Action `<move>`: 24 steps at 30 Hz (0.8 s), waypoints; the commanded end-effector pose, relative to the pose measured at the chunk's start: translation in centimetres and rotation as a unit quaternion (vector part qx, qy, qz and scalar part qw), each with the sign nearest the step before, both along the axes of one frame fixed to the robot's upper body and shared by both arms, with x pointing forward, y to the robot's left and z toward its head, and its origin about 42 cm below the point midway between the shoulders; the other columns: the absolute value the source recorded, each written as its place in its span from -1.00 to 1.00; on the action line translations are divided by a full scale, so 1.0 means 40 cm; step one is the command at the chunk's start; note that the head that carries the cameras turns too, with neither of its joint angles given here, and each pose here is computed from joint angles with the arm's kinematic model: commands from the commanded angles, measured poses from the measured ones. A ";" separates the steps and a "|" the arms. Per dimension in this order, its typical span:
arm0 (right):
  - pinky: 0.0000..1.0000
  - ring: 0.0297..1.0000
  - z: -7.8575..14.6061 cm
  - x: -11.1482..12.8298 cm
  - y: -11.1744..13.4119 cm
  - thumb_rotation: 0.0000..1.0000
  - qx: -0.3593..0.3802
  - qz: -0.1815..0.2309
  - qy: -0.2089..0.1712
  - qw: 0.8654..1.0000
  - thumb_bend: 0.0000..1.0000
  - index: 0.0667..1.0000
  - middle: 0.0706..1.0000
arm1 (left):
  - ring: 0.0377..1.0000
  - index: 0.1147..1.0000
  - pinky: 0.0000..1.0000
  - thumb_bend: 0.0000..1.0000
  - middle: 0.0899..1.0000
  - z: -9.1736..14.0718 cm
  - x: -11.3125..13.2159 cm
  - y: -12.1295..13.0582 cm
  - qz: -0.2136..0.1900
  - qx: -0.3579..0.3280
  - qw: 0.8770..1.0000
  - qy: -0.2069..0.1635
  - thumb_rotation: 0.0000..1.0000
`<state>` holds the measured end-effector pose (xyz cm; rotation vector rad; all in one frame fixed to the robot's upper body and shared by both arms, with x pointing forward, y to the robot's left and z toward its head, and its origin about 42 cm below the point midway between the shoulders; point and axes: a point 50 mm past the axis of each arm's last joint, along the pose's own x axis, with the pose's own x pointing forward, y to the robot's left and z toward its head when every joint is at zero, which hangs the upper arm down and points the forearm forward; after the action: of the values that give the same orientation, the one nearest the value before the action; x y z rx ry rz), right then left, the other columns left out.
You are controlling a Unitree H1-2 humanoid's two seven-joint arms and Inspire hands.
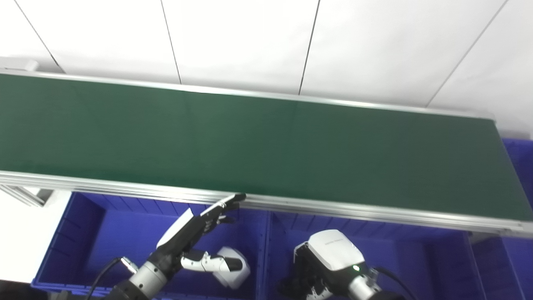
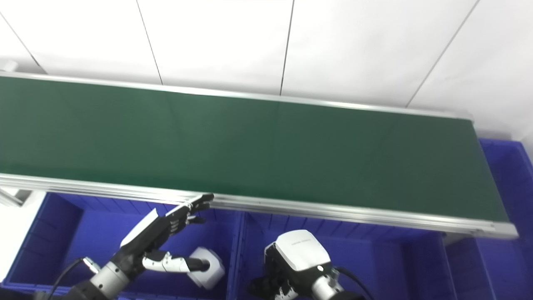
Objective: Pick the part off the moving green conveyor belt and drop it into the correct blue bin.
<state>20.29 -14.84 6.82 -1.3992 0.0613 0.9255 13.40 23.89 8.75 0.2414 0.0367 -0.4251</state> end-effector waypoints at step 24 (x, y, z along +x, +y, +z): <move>0.41 0.63 0.171 -0.094 0.012 -0.34 0.304 -0.210 -0.046 0.928 0.21 0.76 0.73 | 0.89 0.82 0.67 0.37 0.94 0.035 -0.017 0.016 0.003 -0.009 1.000 -0.012 -0.09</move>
<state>16.81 -14.45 12.43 -0.8849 0.0227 0.5118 12.84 24.12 9.42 0.2319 0.0299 -0.4155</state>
